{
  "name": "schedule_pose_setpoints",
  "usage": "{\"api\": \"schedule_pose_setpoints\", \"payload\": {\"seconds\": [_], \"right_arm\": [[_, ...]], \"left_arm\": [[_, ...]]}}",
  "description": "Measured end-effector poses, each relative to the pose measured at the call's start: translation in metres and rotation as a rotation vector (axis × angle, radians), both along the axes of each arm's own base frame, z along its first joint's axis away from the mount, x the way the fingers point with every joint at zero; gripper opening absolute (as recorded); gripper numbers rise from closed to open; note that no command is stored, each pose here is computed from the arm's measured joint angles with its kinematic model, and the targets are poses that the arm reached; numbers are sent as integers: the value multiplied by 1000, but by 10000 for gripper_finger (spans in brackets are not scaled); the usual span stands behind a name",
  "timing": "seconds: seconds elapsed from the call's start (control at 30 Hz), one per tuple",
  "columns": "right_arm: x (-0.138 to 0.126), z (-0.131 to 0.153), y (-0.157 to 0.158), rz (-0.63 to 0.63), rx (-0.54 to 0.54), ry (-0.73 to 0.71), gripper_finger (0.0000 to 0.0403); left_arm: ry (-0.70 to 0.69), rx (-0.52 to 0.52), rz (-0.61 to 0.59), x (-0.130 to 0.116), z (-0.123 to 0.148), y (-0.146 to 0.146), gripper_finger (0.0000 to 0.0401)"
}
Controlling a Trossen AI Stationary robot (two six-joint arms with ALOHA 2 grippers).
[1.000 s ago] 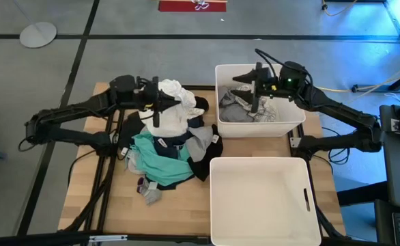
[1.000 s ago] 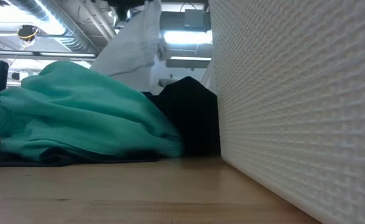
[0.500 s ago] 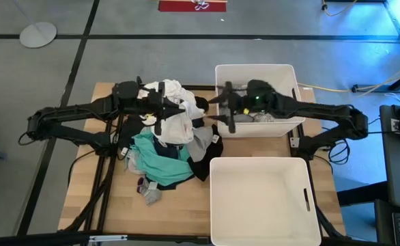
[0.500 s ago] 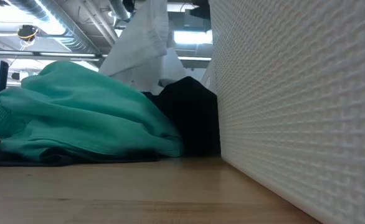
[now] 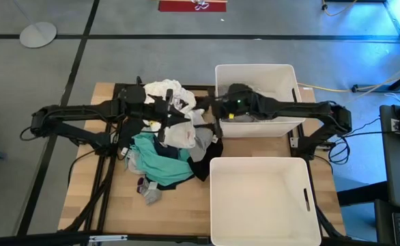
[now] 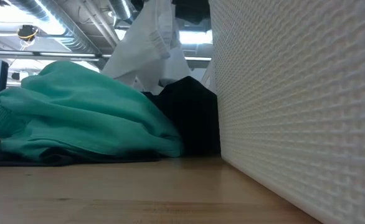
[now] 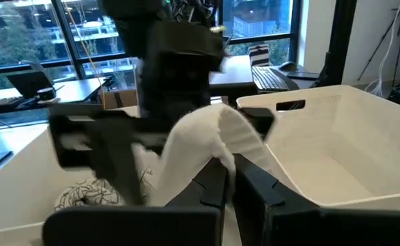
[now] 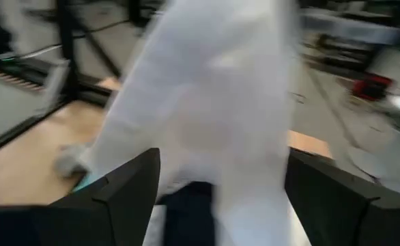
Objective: Sort clothes
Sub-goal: Put the white pants into the top white laundry bin
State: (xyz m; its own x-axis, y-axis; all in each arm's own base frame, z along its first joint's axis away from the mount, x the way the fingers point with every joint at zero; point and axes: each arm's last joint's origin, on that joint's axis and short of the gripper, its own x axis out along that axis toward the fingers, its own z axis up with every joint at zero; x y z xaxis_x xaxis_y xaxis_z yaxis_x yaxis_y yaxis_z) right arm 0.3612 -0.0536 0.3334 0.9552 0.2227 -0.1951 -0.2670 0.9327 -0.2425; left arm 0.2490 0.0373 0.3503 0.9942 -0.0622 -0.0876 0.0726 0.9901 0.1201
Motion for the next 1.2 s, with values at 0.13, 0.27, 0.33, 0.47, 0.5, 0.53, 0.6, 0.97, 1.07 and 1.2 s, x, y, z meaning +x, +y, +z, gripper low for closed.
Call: {"api": "schedule_pose_setpoints", "payload": {"seconds": [0.13, 0.27, 0.33, 0.47, 0.5, 0.53, 0.6, 0.97, 1.07, 1.2], "right_arm": [[9, -5, 13, 42, -75, -20, 289], [11, -5, 18, -15, -189, -44, 252], [11, -4, 20, -32, -209, -48, 216], [11, -4, 19, -36, -222, -49, 118], [11, -4, 19, -37, -222, -49, 92], [11, -4, 19, -37, -223, -49, 65], [11, -4, 19, -51, -228, -48, 21], [-3, 16, 18, -133, -245, -98, 16], [-15, 33, 18, -191, -256, -143, 7], [-40, 61, 18, -297, -268, -220, 19]], "left_arm": [[11, -1, -1, 0, -1, 0, 12], [8, 4, 0, 0, -1, 0, 12], [7, 4, 0, 0, -1, 0, 13], [9, -7, 1, 0, -1, 0, 13], [8, -10, 1, 0, -1, 0, 13], [8, -12, 1, 0, -1, 0, 13], [11, -26, 3, 0, -1, 0, 16], [59, 29, 197, -7, -2, 6, 114], [81, 45, 226, -14, -1, 6, 135], [129, 53, 290, -28, 0, 5, 148]]}}
